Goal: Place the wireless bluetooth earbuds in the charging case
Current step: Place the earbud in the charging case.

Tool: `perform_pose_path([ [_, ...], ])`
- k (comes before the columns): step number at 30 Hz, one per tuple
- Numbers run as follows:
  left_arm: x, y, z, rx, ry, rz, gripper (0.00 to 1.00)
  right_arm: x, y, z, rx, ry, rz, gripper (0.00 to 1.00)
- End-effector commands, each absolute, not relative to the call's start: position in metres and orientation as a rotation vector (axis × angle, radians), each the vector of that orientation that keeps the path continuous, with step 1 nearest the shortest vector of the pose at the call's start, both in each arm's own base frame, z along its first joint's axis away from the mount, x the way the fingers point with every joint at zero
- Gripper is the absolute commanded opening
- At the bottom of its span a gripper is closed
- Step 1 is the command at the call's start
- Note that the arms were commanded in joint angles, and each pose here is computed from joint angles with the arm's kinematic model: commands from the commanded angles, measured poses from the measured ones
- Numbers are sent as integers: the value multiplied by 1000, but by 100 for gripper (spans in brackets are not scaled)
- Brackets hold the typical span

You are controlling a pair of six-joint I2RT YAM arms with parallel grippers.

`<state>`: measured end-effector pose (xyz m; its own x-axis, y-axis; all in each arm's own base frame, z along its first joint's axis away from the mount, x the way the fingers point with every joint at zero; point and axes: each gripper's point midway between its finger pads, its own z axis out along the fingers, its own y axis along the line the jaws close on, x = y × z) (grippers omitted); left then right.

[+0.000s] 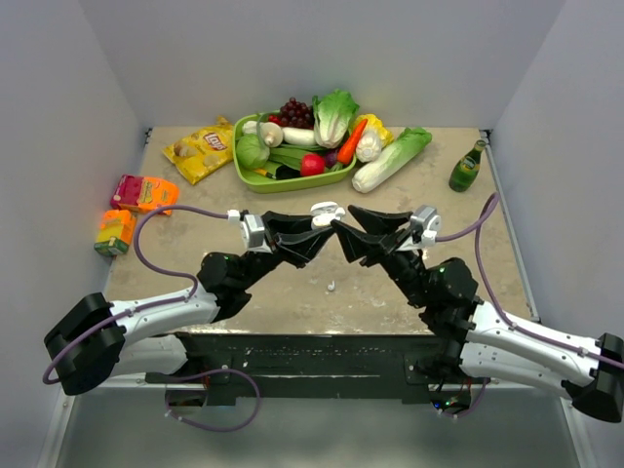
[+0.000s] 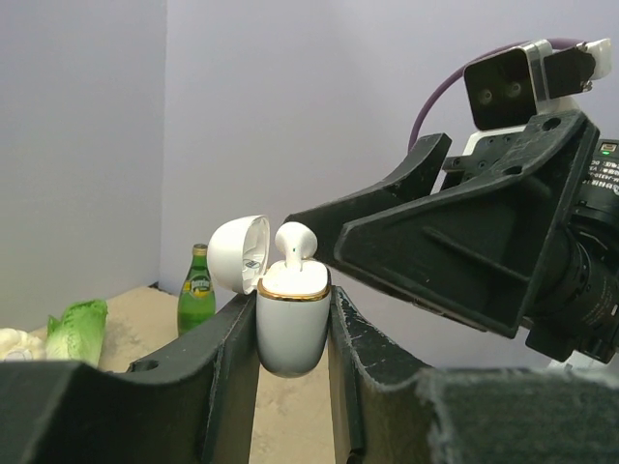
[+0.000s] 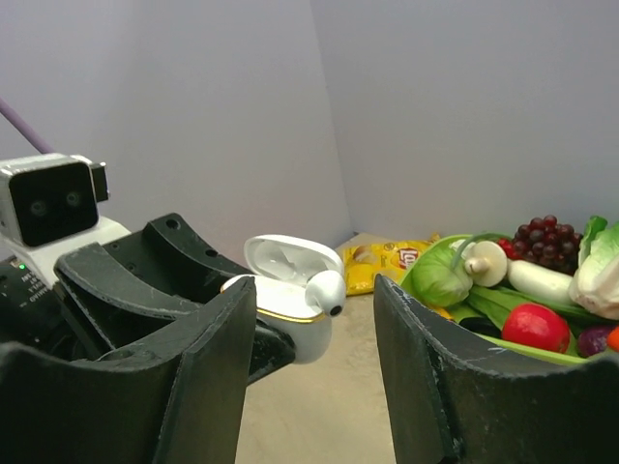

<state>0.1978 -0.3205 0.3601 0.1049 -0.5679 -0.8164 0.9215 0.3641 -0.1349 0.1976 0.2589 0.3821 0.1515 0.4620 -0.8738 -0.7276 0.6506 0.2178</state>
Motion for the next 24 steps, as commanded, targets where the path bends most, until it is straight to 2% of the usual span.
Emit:
perform_pose_path([
  [1, 168, -276, 442, 330, 531, -1171, 0, 194, 244, 419, -187, 1090, 914, 56],
  [8, 167, -275, 441, 335, 530, -1170, 0, 200, 223, 435, -71, 1121, 902, 65],
  [24, 138, -252, 425, 419, 383, -1047, 0, 225, 195, 379, -53, 1547, 542, 63],
])
